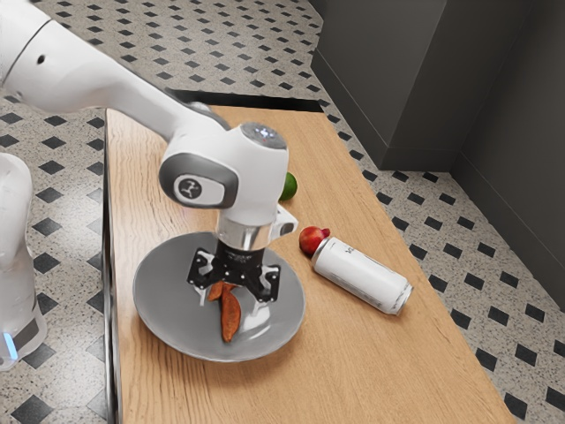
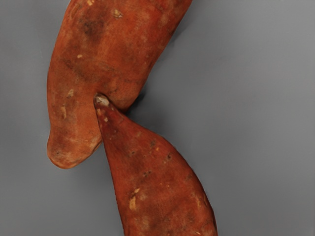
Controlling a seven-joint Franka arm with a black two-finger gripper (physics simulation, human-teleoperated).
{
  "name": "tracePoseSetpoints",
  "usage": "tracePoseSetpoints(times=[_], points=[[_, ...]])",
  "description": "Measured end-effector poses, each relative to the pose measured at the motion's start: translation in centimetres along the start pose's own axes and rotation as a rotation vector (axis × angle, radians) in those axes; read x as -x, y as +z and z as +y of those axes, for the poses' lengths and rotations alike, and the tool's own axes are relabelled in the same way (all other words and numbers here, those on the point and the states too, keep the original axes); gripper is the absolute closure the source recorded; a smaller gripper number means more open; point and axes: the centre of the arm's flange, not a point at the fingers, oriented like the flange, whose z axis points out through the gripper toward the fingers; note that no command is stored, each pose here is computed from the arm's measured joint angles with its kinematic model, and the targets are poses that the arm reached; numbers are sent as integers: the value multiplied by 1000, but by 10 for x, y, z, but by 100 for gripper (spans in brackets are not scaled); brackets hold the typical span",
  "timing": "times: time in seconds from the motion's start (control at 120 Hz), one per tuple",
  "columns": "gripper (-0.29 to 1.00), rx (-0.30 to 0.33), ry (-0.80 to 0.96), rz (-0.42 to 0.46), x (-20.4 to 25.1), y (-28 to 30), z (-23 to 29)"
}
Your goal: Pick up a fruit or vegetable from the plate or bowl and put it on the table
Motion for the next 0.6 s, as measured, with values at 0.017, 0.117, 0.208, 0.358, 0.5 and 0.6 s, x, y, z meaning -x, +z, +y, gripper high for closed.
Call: tracePoseSetpoints(times=[0.017,0.117,0.208,0.358,0.5,0.6], points=[[0,1,-1,0,0,1,0],[0,4,-7,-4,-2,6,-1],[0,11,-10,-7,-3,8,-1],[0,18,-15,-11,-3,9,-1],[0,14,-17,-16,-4,14,1],[0,13,-18,-18,-5,16,2]])
